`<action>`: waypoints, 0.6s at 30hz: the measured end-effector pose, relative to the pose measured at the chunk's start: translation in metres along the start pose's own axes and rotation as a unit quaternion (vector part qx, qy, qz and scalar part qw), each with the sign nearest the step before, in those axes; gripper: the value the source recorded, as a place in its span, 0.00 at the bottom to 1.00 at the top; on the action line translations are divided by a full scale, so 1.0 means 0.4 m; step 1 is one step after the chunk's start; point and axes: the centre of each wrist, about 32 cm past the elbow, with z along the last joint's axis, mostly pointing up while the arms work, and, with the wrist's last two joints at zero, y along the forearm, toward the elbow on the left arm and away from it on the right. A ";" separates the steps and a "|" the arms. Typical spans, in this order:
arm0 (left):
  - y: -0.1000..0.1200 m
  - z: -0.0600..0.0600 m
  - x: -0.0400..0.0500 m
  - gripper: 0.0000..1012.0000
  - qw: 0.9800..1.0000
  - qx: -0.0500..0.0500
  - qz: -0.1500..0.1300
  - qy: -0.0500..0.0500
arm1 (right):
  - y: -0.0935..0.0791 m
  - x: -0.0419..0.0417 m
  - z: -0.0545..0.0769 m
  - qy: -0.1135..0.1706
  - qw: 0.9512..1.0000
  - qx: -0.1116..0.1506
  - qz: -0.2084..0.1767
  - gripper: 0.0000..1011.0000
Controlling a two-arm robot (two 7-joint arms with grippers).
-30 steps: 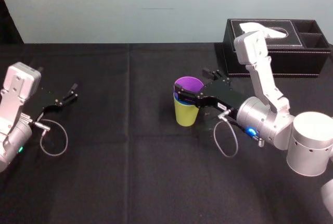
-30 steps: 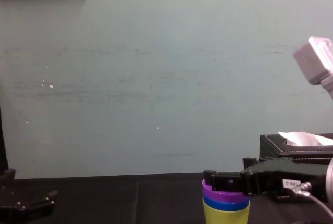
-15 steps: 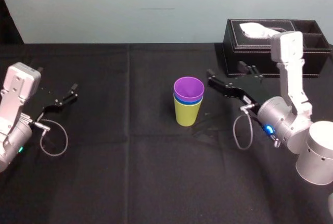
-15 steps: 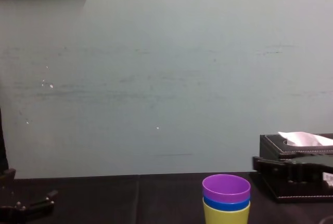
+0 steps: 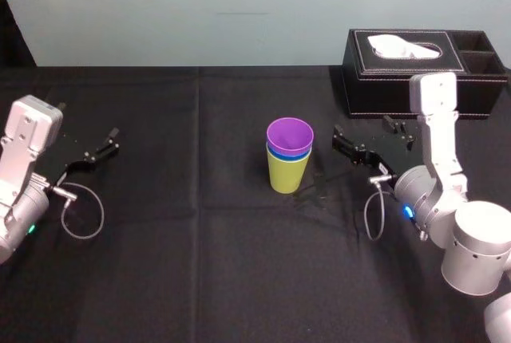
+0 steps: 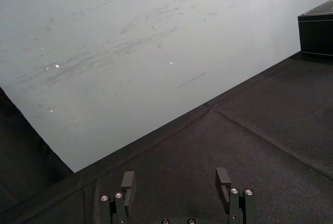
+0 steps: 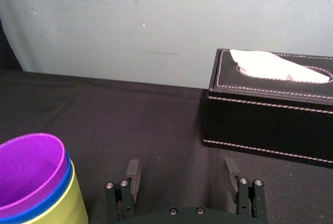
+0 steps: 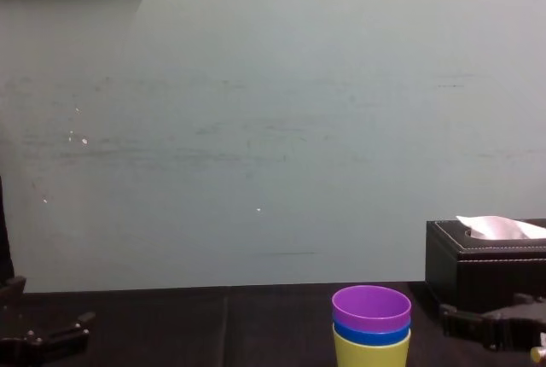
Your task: Stack the three plastic cups sequentially using one hand.
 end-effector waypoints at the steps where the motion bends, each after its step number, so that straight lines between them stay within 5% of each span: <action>1: 0.000 0.000 0.000 1.00 1.000 0.000 0.000 0.000 | 0.001 -0.001 -0.003 -0.001 1.000 -0.001 0.000 0.99; 18: 0.000 0.000 0.000 1.00 1.000 0.000 0.000 0.000 | 0.006 -0.006 -0.014 -0.008 1.000 -0.004 0.012 0.99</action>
